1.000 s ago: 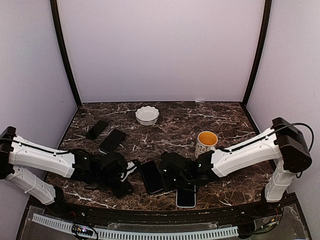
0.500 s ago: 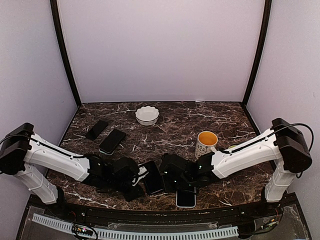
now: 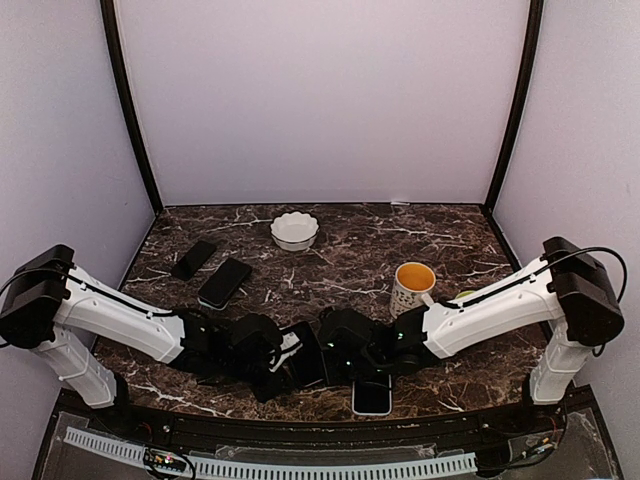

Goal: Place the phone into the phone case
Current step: Adjust the phone with the phone case.

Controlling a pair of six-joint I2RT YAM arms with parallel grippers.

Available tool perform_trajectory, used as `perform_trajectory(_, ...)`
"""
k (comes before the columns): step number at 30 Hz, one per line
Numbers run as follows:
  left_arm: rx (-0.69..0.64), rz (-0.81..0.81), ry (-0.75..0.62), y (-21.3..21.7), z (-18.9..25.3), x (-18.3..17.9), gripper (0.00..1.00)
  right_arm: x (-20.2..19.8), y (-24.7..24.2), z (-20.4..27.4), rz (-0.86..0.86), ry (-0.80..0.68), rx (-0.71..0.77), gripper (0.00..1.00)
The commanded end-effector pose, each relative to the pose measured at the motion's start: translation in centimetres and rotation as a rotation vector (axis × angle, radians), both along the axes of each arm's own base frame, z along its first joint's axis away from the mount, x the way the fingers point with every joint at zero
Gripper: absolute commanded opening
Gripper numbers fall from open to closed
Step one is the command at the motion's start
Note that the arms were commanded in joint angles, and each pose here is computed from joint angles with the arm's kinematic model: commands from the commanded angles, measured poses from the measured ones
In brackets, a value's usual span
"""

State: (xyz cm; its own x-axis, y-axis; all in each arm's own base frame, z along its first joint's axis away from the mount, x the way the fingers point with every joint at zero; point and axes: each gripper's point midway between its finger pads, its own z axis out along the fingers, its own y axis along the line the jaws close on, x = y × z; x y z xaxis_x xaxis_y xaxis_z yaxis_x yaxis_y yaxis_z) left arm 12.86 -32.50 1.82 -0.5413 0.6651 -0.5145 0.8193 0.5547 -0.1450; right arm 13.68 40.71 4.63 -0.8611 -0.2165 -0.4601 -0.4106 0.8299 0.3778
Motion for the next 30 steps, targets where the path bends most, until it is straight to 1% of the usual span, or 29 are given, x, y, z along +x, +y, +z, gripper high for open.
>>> perform_trajectory(1,0.058,-0.024,0.031,1.5,-1.5,-1.1,0.24,0.5,-0.7,1.8,-0.023,-0.051,-0.011,0.16)
perform_trajectory(4,0.068,-0.019,0.023,1.9,-1.7,-1.0,0.24,1.4,-1.9,2.3,-0.052,-0.085,-0.041,0.19)
perform_trajectory(11,0.067,-0.022,0.019,1.8,-1.7,-1.0,0.24,1.4,-1.8,0.3,-0.037,-0.049,-0.074,0.27)
perform_trajectory(16,0.069,-0.026,0.015,1.8,-1.6,-1.0,0.24,1.0,-1.5,-1.3,-0.020,-0.020,-0.087,0.30)
perform_trajectory(18,0.068,-0.026,0.016,1.8,-1.7,-1.0,0.24,0.7,-0.9,-1.6,0.001,-0.003,-0.077,0.23)
perform_trajectory(22,0.068,-0.030,0.013,1.7,-1.8,-1.0,0.24,0.1,0.4,-1.5,0.030,0.017,-0.046,0.06)
perform_trajectory(24,0.073,-0.024,0.000,1.7,-1.8,-0.7,0.24,-0.3,0.8,-1.5,0.038,0.027,-0.034,0.02)
perform_trajectory(30,0.069,-0.021,-0.023,1.4,-1.7,-0.2,0.24,-1.4,1.0,-2.9,0.044,0.078,-0.030,0.00)
